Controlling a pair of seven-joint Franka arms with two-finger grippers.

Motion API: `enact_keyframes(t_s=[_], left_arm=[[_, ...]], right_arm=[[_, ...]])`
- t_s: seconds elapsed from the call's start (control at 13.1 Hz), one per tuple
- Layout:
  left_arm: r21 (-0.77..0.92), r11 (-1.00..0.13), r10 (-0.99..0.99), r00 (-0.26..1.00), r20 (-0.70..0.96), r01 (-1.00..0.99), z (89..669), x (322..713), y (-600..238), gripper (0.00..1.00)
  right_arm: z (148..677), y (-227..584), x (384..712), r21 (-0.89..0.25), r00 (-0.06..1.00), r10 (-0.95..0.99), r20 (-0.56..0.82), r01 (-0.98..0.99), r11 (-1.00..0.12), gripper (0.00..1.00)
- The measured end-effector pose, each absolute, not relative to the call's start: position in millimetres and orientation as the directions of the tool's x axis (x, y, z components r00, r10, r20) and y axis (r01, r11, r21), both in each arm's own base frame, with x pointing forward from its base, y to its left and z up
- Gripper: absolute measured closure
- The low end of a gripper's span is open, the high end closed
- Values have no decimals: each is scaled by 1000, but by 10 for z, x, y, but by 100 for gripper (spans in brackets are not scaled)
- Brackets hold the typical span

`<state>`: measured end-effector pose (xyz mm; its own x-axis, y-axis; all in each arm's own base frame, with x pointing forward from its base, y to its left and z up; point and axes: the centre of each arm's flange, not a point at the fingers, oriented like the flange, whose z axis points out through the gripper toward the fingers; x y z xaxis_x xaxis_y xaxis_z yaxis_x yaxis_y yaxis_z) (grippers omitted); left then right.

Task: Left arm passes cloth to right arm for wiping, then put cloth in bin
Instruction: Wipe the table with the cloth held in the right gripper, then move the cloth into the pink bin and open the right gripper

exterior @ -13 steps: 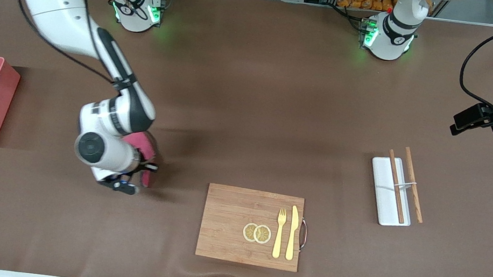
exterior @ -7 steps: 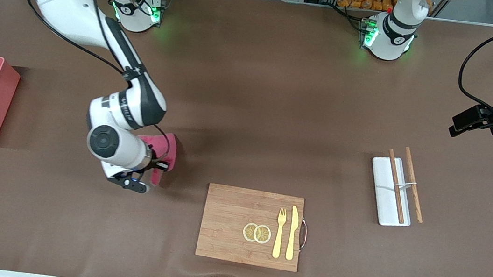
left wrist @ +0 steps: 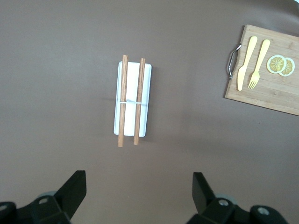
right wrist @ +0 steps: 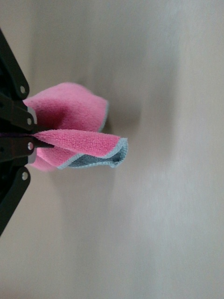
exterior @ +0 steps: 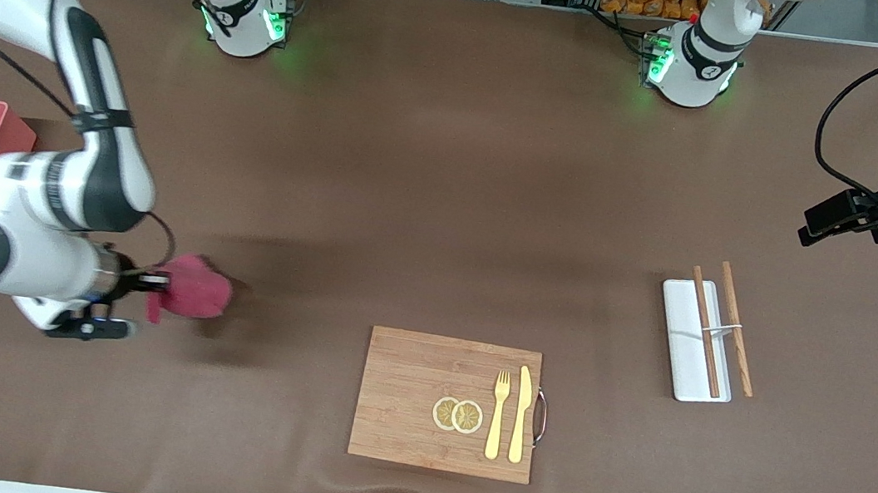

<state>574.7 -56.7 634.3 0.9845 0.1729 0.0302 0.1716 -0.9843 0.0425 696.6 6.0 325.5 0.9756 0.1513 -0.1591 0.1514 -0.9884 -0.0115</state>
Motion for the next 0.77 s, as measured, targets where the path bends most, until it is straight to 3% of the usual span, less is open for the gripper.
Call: enact_keyframes(t_s=[0.77], left_arm=[[30,-985,171,985,-15,171,6266,5703,-569,0]], right_arm=[[4653,-2528,6482,-38,814,574,-92,573,-819,98]])
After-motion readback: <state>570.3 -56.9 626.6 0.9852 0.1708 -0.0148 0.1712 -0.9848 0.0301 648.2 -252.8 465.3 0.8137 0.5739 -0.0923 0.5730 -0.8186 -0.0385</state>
